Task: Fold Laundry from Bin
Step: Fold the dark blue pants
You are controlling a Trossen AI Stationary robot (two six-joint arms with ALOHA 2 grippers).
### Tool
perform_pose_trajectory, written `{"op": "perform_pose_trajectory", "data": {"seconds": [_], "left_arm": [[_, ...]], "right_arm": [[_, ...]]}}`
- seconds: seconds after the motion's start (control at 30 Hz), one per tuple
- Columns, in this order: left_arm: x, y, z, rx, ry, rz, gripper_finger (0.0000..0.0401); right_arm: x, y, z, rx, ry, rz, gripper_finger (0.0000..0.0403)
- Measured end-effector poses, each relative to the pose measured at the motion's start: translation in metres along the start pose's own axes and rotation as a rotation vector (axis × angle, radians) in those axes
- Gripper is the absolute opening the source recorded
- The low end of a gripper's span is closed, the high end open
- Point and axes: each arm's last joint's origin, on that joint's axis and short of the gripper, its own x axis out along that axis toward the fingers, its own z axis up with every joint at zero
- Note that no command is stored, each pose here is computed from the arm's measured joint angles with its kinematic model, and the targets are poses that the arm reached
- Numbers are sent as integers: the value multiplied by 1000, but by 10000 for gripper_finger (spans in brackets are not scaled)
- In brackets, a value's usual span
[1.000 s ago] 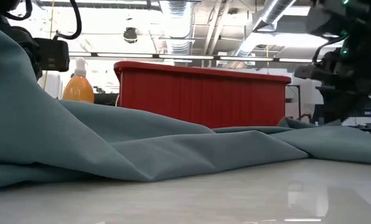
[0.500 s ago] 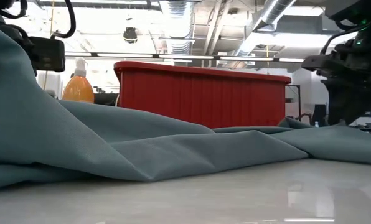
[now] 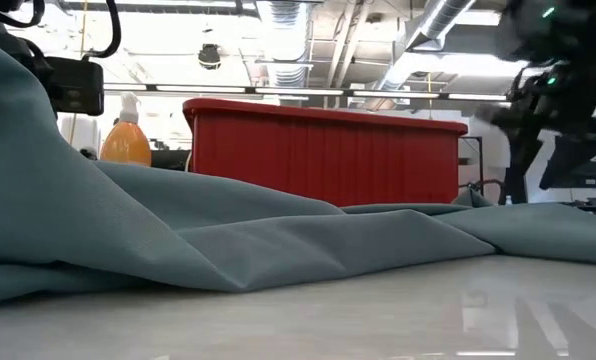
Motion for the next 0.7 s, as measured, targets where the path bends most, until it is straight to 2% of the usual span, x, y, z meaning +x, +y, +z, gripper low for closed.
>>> {"op": "perform_pose_trajectory", "data": {"seconds": [0.23, 0.43, 0.57, 0.7], "left_arm": [[0, 0, 0, 8, -2, 1, 194], [0, 0, 0, 1, 14, -8, 194], [0, -1, 0, -15, 5, -9, 194], [0, -2, 2, -19, -22, -21, 194]], "right_arm": [[35, 15, 14, -60, 76, -121, 208], [60, 18, 15, -103, 128, -231, 208], [82, 17, 11, -139, 181, -195, 197], [91, 18, 9, -131, 187, -137, 147]]}}
